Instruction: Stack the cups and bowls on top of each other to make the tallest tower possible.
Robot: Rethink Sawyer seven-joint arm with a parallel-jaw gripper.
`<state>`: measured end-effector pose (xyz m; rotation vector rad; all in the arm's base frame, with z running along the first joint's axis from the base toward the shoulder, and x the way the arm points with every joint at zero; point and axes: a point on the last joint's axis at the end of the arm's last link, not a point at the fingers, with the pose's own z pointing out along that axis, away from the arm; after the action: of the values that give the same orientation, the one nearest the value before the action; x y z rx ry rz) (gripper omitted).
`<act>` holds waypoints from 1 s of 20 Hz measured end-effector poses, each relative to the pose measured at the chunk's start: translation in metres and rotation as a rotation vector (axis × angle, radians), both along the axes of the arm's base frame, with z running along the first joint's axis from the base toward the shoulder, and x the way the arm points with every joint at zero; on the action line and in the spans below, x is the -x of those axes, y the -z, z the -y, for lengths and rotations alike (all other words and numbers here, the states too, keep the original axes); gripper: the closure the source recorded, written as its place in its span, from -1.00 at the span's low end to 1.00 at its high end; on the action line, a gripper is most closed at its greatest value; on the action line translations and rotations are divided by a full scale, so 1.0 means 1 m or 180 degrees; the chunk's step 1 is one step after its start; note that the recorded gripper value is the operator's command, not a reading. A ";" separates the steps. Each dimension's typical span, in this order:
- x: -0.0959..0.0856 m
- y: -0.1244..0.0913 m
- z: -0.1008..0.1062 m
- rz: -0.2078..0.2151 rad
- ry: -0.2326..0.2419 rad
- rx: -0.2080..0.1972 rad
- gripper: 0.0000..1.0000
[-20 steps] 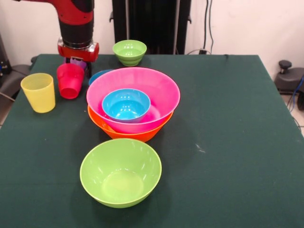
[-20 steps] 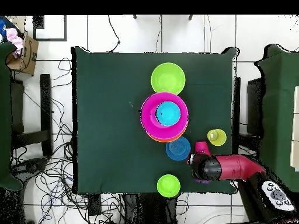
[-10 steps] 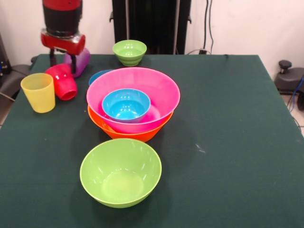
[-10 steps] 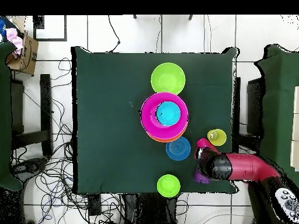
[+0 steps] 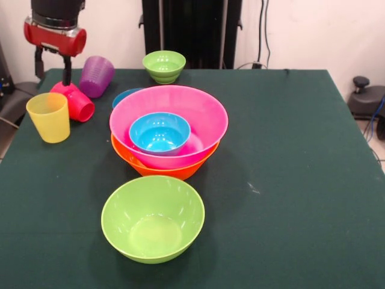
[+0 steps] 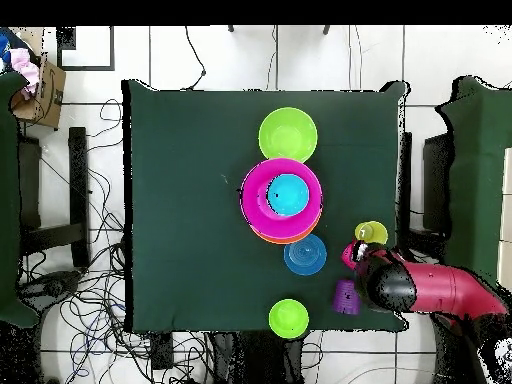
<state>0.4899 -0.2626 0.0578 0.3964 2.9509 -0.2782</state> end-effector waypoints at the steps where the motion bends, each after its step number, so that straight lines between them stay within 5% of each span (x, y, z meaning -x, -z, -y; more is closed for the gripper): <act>1: -0.002 0.001 -0.001 0.0033 -0.0012 -0.0003 -1.00; 8: -0.014 0.008 -0.014 0.0256 -0.0121 -0.0041 -1.00; 20: -0.013 0.023 -0.021 0.0225 -0.0130 -0.0116 -1.00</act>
<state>0.5027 -0.2418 0.0346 0.3427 2.8945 -0.2013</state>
